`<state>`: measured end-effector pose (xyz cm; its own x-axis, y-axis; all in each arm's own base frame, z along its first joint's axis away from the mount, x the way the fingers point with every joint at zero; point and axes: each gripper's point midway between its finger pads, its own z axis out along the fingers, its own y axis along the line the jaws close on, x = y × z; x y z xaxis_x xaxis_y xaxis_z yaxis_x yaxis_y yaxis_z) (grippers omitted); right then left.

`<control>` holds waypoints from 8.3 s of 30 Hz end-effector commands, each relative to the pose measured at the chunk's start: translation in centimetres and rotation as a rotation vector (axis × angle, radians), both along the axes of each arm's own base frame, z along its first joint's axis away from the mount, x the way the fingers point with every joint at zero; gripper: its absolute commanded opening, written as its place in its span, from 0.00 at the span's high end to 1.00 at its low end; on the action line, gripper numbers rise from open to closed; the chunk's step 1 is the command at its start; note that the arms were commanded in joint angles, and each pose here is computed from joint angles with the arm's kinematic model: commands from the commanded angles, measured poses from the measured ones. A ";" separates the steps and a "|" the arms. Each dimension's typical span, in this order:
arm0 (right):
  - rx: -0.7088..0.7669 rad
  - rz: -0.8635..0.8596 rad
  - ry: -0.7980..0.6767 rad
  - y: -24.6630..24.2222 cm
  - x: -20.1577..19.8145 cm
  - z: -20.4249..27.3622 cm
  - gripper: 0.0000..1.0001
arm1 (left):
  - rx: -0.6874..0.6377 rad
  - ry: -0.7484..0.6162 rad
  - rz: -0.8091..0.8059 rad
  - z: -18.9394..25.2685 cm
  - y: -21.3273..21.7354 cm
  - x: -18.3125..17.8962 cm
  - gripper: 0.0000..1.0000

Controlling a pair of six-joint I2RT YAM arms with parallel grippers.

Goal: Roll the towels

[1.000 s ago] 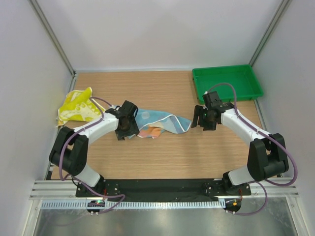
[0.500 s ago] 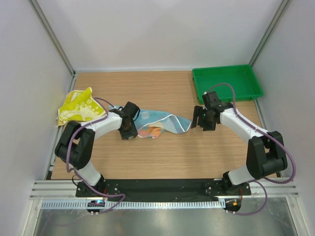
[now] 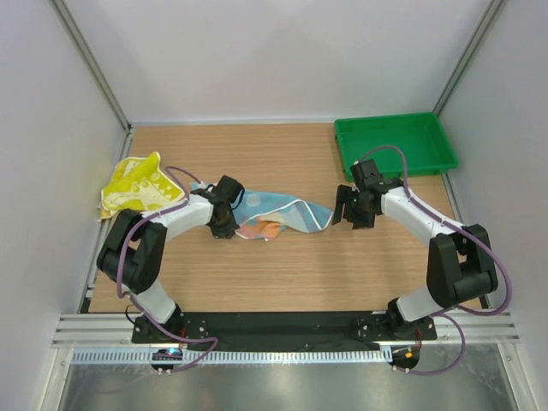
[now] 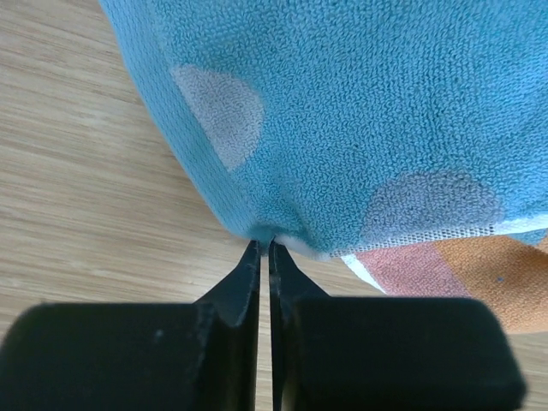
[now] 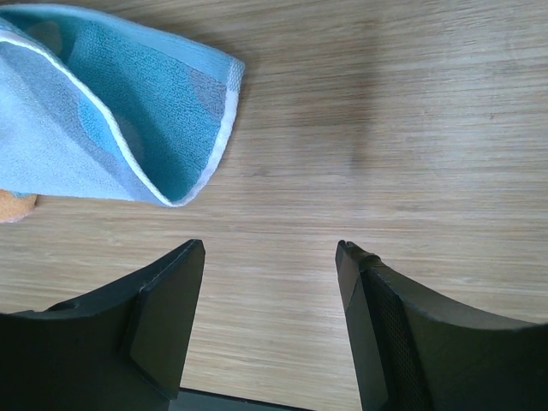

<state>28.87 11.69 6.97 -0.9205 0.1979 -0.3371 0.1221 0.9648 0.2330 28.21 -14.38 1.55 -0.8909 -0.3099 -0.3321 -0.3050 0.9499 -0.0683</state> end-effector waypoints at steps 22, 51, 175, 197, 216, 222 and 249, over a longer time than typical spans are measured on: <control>0.168 -0.031 -0.055 2.8 5.3 0.0 0.27 | -0.055 -0.226 -0.101 9.5 0.8 0.3 1.00; 0.130 -0.044 -0.029 2.9 8.0 -3.4 0.99 | -0.010 -0.232 -0.105 10.8 1.9 -0.2 1.00; 0.179 0.015 -0.135 4.7 11.2 5.2 0.45 | 0.004 -0.207 0.128 11.6 8.5 10.0 0.26; 0.460 -0.034 -0.563 5.3 -0.5 14.8 0.00 | -0.114 -0.626 0.154 17.6 7.7 -1.8 0.00; 0.203 0.031 -0.508 2.2 -1.3 14.9 0.00 | -0.282 -0.348 0.250 11.5 6.5 -9.0 0.00; 0.088 -0.009 -0.450 0.5 -1.0 13.7 0.01 | -0.249 -0.161 0.349 7.9 6.7 -11.5 0.09; 0.090 0.017 -0.335 1.6 -0.5 10.4 0.05 | -0.126 -0.106 0.343 1.1 6.6 -10.9 0.32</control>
